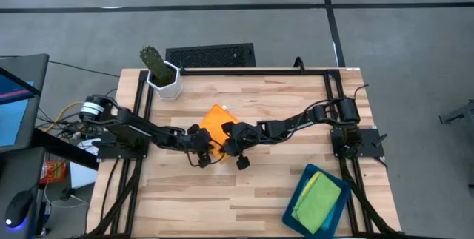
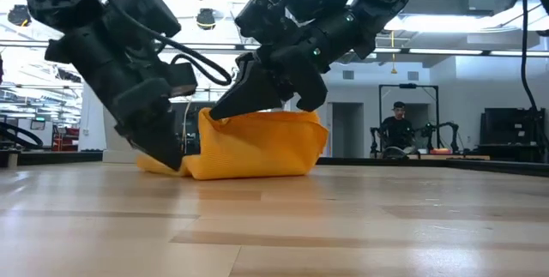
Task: Fold microfiber towels
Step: Fold the orange microfiber towel
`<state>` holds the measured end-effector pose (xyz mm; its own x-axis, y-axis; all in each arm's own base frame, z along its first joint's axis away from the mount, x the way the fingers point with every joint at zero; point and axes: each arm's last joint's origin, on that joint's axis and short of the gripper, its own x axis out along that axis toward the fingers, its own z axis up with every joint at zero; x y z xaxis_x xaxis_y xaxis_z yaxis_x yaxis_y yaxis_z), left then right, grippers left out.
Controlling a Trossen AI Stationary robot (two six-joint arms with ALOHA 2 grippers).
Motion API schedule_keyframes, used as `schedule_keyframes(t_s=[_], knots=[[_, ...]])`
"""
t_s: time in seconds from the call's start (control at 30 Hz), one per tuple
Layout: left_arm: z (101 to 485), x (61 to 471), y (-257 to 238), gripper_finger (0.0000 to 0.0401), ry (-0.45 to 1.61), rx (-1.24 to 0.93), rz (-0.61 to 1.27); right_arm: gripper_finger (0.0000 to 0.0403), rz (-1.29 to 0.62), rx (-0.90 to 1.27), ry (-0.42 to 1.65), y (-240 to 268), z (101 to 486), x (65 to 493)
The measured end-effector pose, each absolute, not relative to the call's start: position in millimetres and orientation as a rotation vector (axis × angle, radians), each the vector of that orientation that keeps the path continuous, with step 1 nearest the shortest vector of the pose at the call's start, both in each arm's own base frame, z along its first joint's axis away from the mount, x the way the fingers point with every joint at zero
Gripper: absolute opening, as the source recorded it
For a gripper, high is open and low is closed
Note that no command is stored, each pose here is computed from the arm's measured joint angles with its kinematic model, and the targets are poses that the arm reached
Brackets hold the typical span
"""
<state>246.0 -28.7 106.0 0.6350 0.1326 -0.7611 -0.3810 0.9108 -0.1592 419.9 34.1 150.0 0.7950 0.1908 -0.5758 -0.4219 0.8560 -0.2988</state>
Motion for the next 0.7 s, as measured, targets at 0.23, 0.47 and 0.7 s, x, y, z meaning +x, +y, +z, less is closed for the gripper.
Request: schedule_keyframes(t_s=[0.23,0.47,0.7], knots=[[104,249,-28,0.0,0.83,-0.319,0.312,0.0031,0.351,-0.428,0.607,34,129,422],[104,250,-26,0.0,0.827,-0.328,0.309,0.0028,0.343,-0.432,0.576,34,128,425],[103,250,-26,0.0,0.828,-0.336,0.313,0.0028,0.322,-0.427,0.537,29,132,428]])
